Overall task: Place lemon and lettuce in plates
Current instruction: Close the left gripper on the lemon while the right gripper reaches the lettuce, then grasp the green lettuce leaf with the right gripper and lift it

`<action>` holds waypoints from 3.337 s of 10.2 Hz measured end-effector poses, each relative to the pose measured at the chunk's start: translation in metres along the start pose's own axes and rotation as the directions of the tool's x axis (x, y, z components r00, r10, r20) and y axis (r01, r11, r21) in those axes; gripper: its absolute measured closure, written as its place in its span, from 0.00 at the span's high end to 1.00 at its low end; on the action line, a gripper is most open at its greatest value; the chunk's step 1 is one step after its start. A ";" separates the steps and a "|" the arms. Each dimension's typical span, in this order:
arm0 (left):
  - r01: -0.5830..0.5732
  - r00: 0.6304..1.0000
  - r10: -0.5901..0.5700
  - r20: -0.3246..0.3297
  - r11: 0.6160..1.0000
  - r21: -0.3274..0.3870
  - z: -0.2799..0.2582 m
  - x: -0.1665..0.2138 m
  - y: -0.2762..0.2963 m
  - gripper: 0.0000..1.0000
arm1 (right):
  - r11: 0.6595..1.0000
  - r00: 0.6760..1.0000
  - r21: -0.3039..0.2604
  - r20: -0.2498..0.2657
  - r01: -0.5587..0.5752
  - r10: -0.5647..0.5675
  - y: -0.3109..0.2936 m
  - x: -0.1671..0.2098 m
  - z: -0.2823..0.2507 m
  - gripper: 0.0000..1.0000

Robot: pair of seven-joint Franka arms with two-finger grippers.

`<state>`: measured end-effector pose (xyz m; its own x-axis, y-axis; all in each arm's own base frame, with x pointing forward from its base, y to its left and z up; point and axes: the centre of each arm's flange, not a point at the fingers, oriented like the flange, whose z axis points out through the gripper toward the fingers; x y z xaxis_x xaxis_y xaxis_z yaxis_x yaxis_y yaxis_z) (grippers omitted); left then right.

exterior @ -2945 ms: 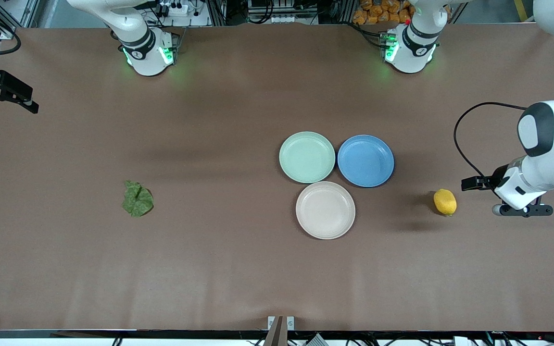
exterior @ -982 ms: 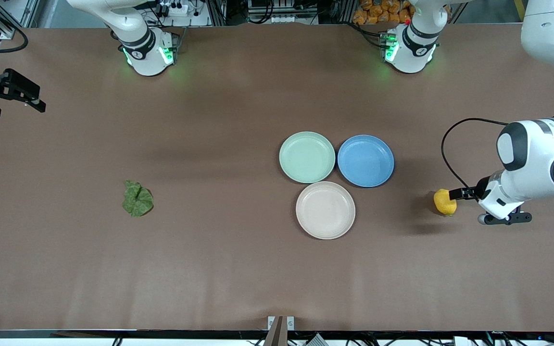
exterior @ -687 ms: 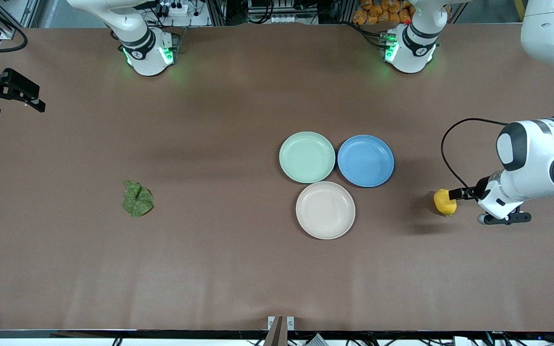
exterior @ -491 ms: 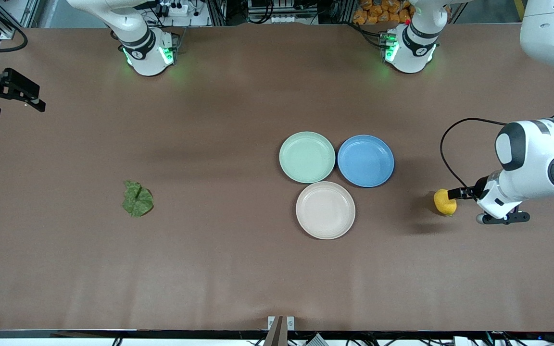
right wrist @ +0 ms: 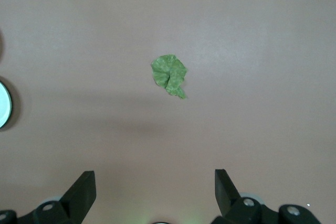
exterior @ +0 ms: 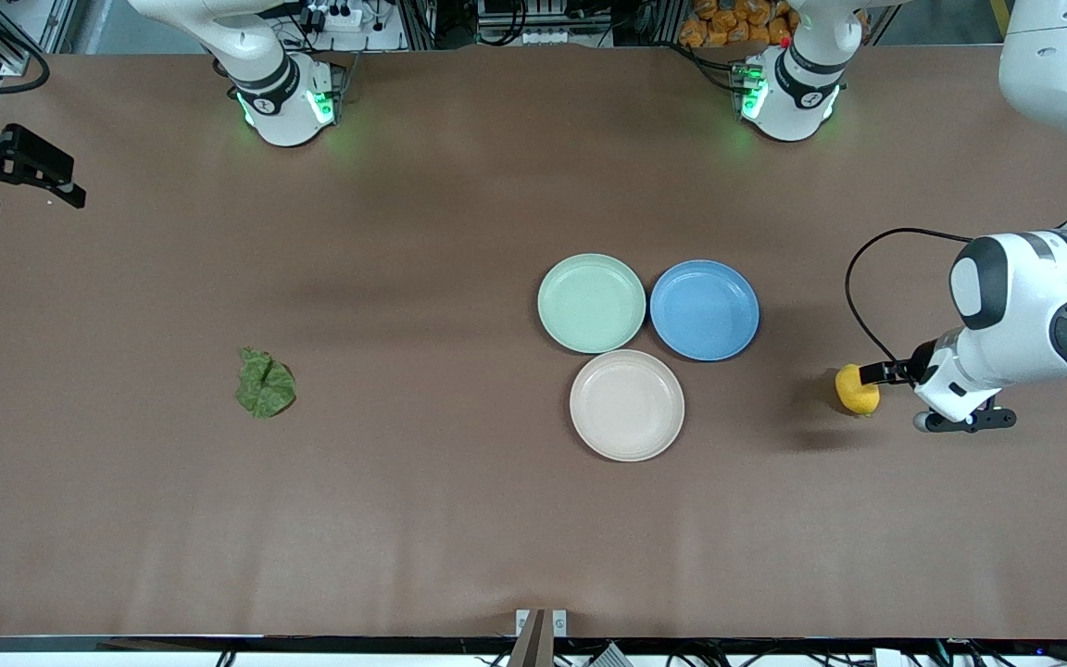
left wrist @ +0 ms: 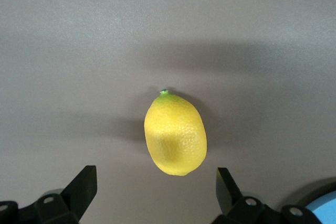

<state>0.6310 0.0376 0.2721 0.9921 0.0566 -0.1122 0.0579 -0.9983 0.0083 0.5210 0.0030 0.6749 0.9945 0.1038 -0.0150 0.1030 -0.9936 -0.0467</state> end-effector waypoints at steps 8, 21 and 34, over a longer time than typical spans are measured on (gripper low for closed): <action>0.008 1.000 -0.008 -0.002 1.000 -0.001 0.006 0.001 0.001 1.00 | 1.000 1.000 -0.001 -0.022 0.011 -0.011 -0.006 -0.002 -0.010 1.00; 0.069 0.997 -0.069 -0.028 0.998 -0.004 0.033 -0.003 0.001 1.00 | 0.997 0.990 -0.060 0.133 -0.044 0.052 0.015 0.101 0.385 1.00; 0.112 0.993 -0.112 -0.033 0.994 -0.008 0.080 -0.004 0.021 0.89 | 0.995 0.985 -0.075 0.159 -0.060 0.072 0.020 0.094 0.490 0.02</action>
<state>0.6191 0.0154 0.1929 0.9826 0.1683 -0.0791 0.1691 -0.9856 0.0039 0.6069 0.0150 0.1835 0.9835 0.0382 -0.1768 0.0440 -0.9986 0.0294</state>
